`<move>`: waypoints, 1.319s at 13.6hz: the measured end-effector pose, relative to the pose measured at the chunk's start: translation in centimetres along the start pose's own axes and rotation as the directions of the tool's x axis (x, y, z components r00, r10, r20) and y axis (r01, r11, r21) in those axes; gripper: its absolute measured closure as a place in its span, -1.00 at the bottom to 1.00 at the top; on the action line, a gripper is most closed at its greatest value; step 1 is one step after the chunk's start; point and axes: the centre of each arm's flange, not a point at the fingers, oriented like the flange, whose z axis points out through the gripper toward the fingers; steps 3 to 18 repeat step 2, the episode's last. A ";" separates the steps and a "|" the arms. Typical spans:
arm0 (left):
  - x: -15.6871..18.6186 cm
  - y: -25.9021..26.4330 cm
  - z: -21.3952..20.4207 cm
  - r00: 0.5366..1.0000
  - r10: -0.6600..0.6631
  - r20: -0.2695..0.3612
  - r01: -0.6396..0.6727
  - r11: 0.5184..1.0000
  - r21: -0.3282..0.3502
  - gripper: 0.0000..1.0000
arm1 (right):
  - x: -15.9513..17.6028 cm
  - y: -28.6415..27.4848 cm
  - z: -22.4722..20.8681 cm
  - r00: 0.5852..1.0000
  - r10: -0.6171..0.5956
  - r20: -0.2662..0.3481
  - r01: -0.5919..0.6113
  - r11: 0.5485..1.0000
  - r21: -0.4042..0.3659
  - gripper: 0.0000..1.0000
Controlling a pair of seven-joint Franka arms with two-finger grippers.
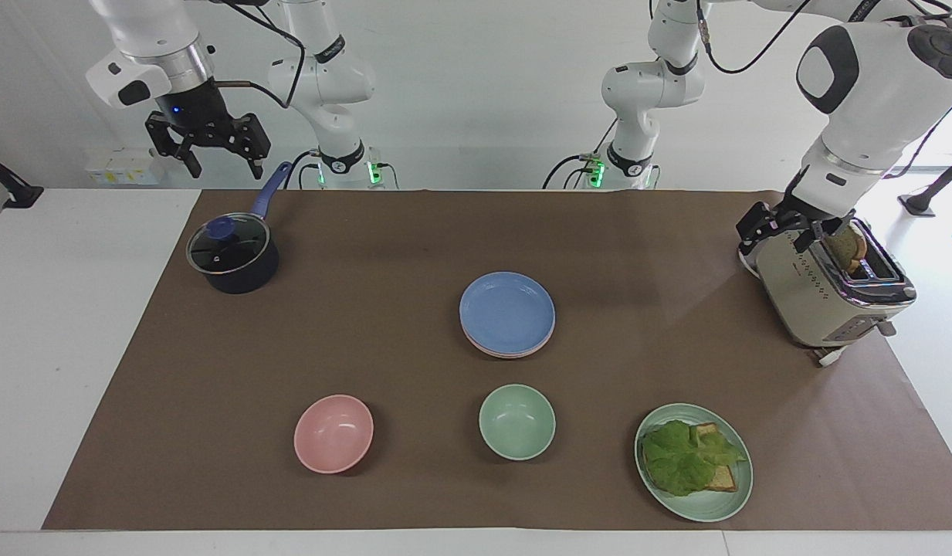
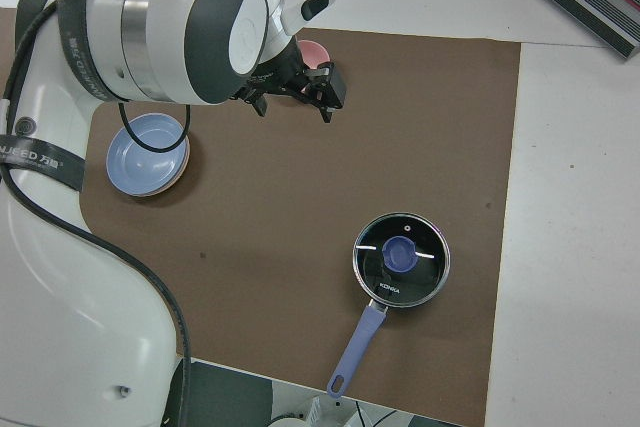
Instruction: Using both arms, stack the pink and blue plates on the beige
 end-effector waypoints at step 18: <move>0.0 0.0 0.0 1.000 0.000 0.000 0.000 1.000 0.000 -1.00 | 0.0 -0.1 0.0 1.000 -0.001 0.000 0.001 1.000 0.003 -1.00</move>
